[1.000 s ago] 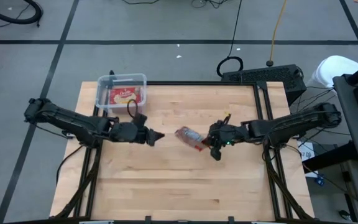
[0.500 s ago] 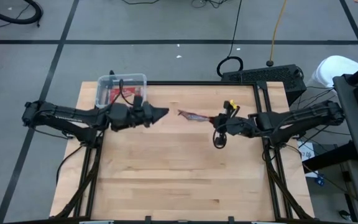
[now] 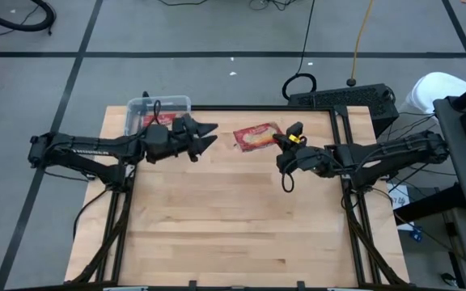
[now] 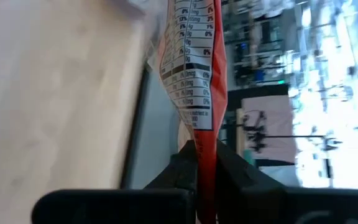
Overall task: Sort popcorn bags into baskets
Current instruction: Put the popcorn pack into the transparent bin
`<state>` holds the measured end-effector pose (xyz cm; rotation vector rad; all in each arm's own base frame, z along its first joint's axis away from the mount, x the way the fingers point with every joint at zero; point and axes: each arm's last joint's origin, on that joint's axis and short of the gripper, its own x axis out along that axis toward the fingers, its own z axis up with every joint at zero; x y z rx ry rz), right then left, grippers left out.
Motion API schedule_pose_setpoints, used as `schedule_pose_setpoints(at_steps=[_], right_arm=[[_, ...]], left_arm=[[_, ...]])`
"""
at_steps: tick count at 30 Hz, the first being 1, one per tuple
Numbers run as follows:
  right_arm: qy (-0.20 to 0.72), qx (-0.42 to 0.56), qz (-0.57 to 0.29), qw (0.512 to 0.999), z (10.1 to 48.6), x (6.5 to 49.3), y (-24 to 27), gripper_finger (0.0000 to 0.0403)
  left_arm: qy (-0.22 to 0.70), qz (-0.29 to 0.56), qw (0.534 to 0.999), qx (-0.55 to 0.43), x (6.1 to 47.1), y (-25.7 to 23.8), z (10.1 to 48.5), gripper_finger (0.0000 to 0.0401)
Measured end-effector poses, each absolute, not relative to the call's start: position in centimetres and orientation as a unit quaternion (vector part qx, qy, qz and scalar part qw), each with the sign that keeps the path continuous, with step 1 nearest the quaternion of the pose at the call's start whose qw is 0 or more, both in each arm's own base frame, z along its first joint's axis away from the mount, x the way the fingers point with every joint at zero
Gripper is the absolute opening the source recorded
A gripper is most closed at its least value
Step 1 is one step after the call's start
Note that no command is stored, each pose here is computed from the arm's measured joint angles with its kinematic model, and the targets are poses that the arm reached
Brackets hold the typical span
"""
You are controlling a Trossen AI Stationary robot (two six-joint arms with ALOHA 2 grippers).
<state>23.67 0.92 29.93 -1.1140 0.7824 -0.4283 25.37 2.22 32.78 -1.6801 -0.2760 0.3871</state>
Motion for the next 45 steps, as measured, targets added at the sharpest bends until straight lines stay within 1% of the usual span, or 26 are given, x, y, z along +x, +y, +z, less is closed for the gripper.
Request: schedule_pose_setpoints(at_steps=[2,5,10,15,24,27,31,34,36,39,42,45], right_arm=[[0.346,-0.523,-0.210,0.750,30.2,24.0,0.8,0.0012],[0.328,-0.542,-0.223,0.741,30.6,24.4,0.6,0.0013],[0.310,-0.573,-0.217,0.727,31.0,25.1,0.5,0.0013],[0.298,-0.587,-0.218,0.721,31.4,25.2,0.5,0.0013],[0.290,-0.610,-0.175,0.716,30.9,25.7,0.7,0.0013],[0.293,-0.613,-0.173,0.713,30.7,25.9,0.7,0.0013],[0.297,-0.618,-0.157,0.710,30.1,26.4,0.8,0.0015],[0.305,-0.619,-0.149,0.708,29.6,26.6,0.8,0.0030],[0.302,-0.612,-0.145,0.716,29.5,26.7,0.7,0.0050],[0.291,-0.597,-0.151,0.733,29.7,26.8,0.7,0.0085],[0.281,-0.580,-0.153,0.749,30.0,26.5,0.6,0.0121],[0.271,-0.562,-0.165,0.764,30.5,26.1,0.4,0.0155]], left_arm=[[-0.120,0.173,0.633,-0.745,25.6,2.5,32.5,0.0273],[-0.109,0.185,0.622,-0.753,26.2,2.8,31.7,0.0279],[-0.104,0.192,0.618,-0.755,27.7,2.9,30.4,0.0263],[-0.108,0.188,0.618,-0.756,28.7,2.9,29.8,0.0231],[-0.131,0.177,0.616,-0.757,29.9,3.7,29.1,0.0173],[-0.137,0.170,0.618,-0.755,30.2,3.8,29.0,0.0143],[-0.130,0.157,0.636,-0.744,30.2,3.7,29.2,0.0085],[-0.122,0.162,0.652,-0.730,30.3,3.7,29.1,0.0040],[-0.123,0.163,0.657,-0.725,30.2,3.8,29.2,0.0020],[-0.126,0.160,0.659,-0.724,30.2,4.0,29.2,0.0021],[-0.136,0.155,0.661,-0.721,30.2,4.4,29.5,0.0036],[-0.145,0.147,0.680,-0.704,30.0,5.0,29.9,0.0035]])
